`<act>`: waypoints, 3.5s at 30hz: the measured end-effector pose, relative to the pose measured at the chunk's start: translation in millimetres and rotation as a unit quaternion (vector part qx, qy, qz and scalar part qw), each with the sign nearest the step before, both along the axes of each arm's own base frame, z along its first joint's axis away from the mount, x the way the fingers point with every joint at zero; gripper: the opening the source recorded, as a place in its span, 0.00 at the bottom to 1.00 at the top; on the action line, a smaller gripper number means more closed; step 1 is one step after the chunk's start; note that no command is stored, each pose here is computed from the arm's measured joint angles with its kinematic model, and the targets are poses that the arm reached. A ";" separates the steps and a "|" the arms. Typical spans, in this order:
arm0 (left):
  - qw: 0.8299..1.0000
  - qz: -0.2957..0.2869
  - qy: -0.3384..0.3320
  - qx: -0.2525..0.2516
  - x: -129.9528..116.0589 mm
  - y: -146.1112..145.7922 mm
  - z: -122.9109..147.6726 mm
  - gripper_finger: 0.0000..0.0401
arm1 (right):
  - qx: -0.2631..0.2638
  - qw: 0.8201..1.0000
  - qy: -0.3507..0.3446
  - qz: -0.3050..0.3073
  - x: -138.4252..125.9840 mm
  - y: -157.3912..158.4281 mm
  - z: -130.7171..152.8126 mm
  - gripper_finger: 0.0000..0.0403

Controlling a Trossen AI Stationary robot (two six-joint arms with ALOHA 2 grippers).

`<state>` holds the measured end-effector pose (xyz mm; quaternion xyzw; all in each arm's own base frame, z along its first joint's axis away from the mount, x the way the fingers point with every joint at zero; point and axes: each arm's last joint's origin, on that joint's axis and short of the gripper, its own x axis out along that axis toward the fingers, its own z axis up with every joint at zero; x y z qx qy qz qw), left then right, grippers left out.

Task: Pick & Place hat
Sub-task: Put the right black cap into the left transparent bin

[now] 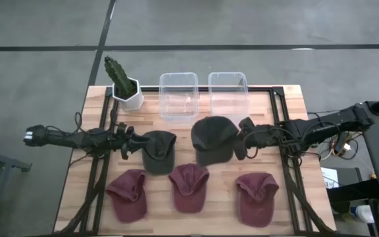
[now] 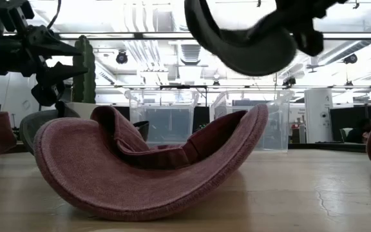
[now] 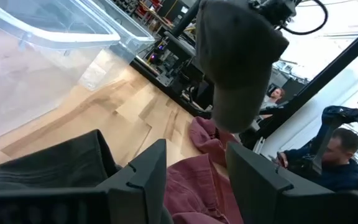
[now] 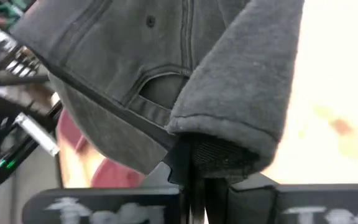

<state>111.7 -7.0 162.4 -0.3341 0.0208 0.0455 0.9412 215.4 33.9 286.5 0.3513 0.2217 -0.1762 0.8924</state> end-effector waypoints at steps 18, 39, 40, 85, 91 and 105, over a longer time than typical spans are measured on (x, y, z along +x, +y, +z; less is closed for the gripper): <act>0.996 -0.008 -0.073 0.057 6.7 -1.2 50.1 0.39 | -0.132 0.988 0.008 -0.085 66.1 6.2 27.2 0.03; 0.978 -0.035 0.014 0.203 76.5 -10.5 101.7 0.39 | -0.209 0.963 -0.007 -0.171 124.2 12.9 54.6 0.03; 0.978 -0.036 0.019 0.206 79.3 -10.8 102.1 0.39 | -0.207 0.963 -0.008 -0.173 123.9 12.9 54.3 0.03; 0.965 0.078 0.057 0.245 81.8 -4.1 110.5 0.39 | -0.183 0.965 -0.011 -0.187 120.5 23.0 49.5 0.03; 0.963 0.076 0.077 0.249 88.5 -4.6 103.3 0.39 | -0.179 0.966 -0.015 -0.185 122.6 24.5 48.2 0.03; 0.965 0.081 0.054 0.245 100.0 -5.8 108.3 0.39 | -0.168 0.970 -0.026 -0.173 125.5 26.7 48.7 0.03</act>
